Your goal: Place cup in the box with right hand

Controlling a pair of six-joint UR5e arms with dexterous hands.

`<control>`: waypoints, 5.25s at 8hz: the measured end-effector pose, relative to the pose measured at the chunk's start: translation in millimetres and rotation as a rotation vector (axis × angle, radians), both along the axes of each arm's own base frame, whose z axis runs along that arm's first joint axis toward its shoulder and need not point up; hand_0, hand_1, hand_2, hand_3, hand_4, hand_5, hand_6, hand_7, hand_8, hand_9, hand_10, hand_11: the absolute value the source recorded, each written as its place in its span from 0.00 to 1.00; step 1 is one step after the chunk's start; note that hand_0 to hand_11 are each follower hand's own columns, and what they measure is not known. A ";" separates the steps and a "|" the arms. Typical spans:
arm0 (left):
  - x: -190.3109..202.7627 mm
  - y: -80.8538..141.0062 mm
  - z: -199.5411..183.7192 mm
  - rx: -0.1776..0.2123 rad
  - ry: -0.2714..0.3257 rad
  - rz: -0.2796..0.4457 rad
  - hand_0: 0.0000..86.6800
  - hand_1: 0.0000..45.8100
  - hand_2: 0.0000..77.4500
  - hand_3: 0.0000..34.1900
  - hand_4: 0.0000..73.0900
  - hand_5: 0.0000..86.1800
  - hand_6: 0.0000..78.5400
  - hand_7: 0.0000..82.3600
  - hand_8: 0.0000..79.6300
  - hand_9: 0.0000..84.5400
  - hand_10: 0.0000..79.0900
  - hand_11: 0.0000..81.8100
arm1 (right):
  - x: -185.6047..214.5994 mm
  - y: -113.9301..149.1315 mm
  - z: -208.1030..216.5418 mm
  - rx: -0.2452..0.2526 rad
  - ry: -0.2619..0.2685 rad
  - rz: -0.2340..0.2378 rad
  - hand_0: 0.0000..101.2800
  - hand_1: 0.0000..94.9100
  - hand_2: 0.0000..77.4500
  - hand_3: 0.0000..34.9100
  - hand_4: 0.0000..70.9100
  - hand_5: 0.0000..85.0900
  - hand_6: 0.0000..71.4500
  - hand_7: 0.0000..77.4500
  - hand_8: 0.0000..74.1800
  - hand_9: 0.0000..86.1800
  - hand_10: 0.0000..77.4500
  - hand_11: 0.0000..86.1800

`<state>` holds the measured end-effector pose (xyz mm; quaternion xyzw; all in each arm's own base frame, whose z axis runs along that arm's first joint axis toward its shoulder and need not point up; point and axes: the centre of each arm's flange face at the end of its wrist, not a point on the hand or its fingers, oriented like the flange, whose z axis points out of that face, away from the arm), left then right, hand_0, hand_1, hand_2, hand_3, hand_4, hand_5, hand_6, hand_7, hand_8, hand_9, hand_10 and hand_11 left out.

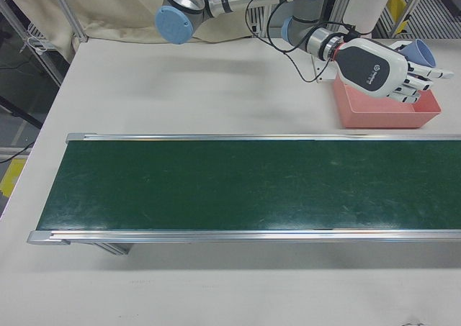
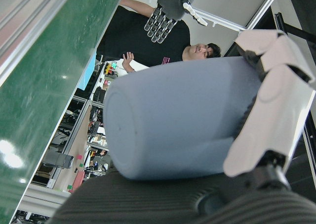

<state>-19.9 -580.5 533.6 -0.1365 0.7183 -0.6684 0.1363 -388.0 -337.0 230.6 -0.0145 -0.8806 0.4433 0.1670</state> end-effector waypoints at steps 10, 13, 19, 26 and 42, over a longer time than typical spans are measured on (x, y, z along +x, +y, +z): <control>0.0 0.0 0.0 0.000 0.000 0.000 0.00 0.01 0.01 0.00 0.00 0.00 0.00 0.00 0.00 0.00 0.00 0.00 | 64.6 -35.1 26.2 0.432 0.406 -0.019 0.48 0.17 0.48 0.02 0.25 0.17 0.37 0.90 0.65 0.70 0.39 0.53; 0.0 0.0 0.0 0.000 0.000 0.000 0.00 0.01 0.01 0.00 0.00 0.00 0.00 0.00 0.00 0.00 0.00 0.00 | 44.3 -15.9 28.6 0.513 0.454 -0.065 0.47 0.17 0.48 0.01 0.03 0.17 0.35 0.90 0.65 0.71 0.40 0.54; 0.0 -0.1 -0.1 0.001 0.000 0.000 0.00 0.01 0.01 0.00 0.00 0.00 0.00 0.00 0.00 0.00 0.00 0.00 | 16.5 -12.1 21.3 0.540 0.446 -0.110 0.46 0.17 0.48 0.01 0.24 0.06 0.31 0.91 0.65 0.71 0.38 0.49; 0.0 -0.1 -0.1 0.001 0.000 0.000 0.00 0.01 0.01 0.00 0.00 0.00 0.00 0.00 0.00 0.00 0.00 0.00 | -16.8 17.7 -12.8 0.552 0.316 -0.231 0.46 0.14 0.09 0.00 0.00 0.04 0.03 0.14 0.04 0.30 0.01 0.01; 0.0 -0.2 0.3 0.001 0.000 0.000 0.00 0.01 0.01 0.00 0.00 0.00 0.00 0.00 0.00 0.00 0.00 0.00 | 368.6 -238.6 351.9 -0.524 0.116 0.241 0.45 0.17 0.15 0.00 0.00 0.04 0.01 0.01 0.01 0.01 0.00 0.01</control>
